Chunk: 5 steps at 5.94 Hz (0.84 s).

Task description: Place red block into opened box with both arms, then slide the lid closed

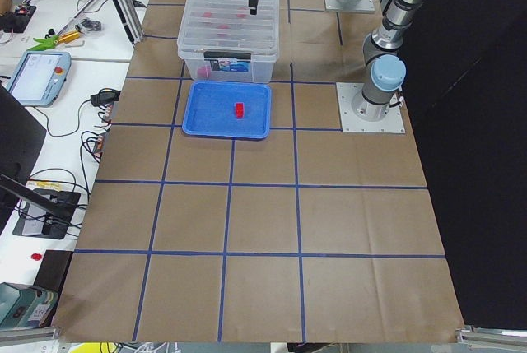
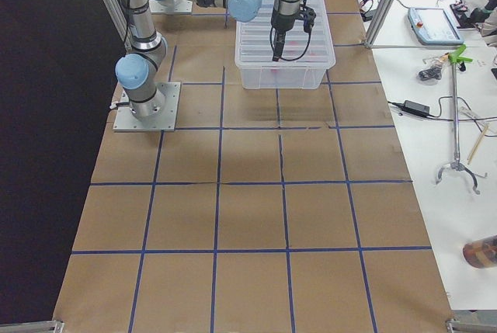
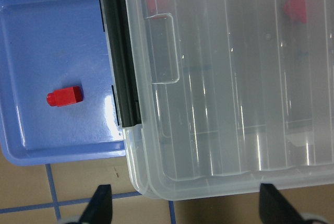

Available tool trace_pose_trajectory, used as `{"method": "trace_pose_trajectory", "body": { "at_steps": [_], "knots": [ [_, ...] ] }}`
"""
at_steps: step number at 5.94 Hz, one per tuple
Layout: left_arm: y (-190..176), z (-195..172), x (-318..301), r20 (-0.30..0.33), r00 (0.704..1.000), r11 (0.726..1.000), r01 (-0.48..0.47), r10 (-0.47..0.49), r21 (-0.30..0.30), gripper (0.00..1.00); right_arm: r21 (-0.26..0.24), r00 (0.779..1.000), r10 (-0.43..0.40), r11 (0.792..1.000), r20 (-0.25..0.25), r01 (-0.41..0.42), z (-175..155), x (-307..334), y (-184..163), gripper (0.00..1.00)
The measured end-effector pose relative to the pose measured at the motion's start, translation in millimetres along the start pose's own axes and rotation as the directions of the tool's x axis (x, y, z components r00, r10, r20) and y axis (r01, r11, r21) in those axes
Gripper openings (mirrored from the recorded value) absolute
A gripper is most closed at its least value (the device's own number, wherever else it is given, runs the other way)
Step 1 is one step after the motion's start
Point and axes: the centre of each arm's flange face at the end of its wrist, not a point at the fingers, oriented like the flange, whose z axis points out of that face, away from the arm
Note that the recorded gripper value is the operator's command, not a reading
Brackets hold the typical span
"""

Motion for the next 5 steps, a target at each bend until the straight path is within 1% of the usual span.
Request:
{"method": "trace_pose_trajectory", "body": {
  "at_steps": [2,3,4,5],
  "knots": [
    [0.3,0.5,0.0,0.0,1.0,1.0,0.0,0.0,-0.001,0.98,0.013,1.0,-0.001,1.0,0.0,0.001,51.6,2.5,4.6,1.0],
    [0.2,1.0,0.0,0.0,1.0,1.0,0.0,0.0,-0.002,0.98,0.007,1.0,-0.001,1.0,0.001,0.001,67.1,2.1,8.9,1.0],
    [0.1,1.2,0.0,0.0,1.0,1.0,0.0,0.0,-0.002,0.98,0.005,1.0,-0.012,1.0,0.001,0.012,73.7,2.5,10.0,1.0],
    [0.2,1.0,0.0,0.0,1.0,1.0,0.0,0.0,-0.001,0.98,0.015,0.999,-0.041,0.999,-0.009,0.041,75.0,7.2,7.9,1.0]
  ]
}}
